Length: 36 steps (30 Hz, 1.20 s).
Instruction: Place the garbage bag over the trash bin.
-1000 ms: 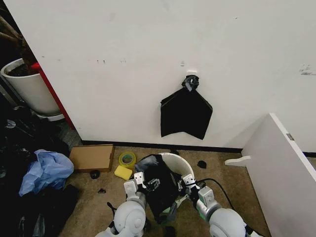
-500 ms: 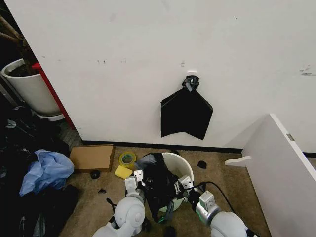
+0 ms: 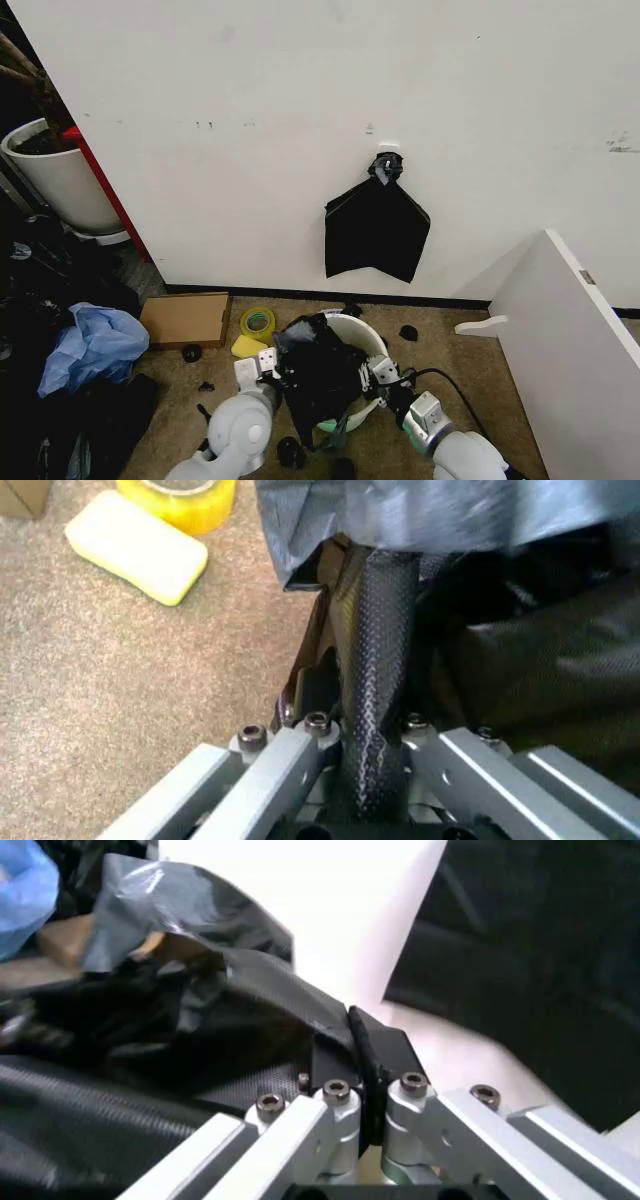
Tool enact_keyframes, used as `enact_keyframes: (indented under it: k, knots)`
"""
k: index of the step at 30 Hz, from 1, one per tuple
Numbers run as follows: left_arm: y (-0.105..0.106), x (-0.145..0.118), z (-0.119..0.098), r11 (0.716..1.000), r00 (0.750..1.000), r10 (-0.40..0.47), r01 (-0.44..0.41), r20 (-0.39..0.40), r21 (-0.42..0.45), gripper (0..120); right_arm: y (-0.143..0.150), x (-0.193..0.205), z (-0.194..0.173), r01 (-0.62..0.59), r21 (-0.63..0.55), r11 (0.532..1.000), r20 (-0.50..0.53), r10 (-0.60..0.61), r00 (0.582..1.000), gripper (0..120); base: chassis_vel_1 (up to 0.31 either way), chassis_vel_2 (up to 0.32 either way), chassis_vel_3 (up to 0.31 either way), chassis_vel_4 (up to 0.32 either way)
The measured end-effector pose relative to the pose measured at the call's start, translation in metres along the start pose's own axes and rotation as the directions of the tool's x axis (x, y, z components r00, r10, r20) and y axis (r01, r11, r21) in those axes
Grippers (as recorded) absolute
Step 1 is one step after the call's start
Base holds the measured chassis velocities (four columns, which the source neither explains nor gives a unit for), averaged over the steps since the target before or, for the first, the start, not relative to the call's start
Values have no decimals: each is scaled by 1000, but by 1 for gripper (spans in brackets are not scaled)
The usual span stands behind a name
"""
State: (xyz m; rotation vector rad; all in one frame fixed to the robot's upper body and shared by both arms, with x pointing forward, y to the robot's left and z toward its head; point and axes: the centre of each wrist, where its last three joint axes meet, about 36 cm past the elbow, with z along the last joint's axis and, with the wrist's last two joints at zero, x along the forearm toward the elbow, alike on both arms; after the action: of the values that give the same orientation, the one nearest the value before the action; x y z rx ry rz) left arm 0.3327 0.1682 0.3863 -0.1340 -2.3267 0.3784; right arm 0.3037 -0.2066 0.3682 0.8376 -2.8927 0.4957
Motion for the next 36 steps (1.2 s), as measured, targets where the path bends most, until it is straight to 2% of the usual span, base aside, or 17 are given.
enact_keyframes:
  k: [3,10,13,18,19,22,31,36]
  knots:
    - [1,7,2,1000,1000,16,-16,14,-11,2,-1,0,-4,-15,-19,1000,11,15,1000,0,0,0,0,0]
    - [2,29,-4,998,996,60,-58,59,-30,2,-4,0,-13,-133,-178,975,-26,131,991,0,0,0,0,0]
    - [6,37,-11,997,993,68,-63,97,-53,2,-14,2,-17,-180,-261,948,-22,181,983,0,0,0,0,0]
    - [9,37,-19,997,989,62,-54,134,-61,2,-19,8,-24,-163,-350,922,6,176,984,0,0,0,0,0]
    - [10,37,-25,997,987,60,-52,150,-61,2,-19,10,-29,-156,-403,902,0,171,985,0,0,0,0,0]
    - [13,37,-34,997,983,57,-48,176,-59,2,-18,14,-32,-180,-461,869,-45,179,983,0,0,0,0,0]
    - [22,42,-52,996,975,57,-42,214,-75,2,-35,12,-23,-249,-489,836,-83,239,967,0,0,0,0,0]
    - [23,53,-81,997,964,81,-77,253,-25,2,-31,13,-5,-214,-497,841,-100,189,977,0,0,0,0,0]
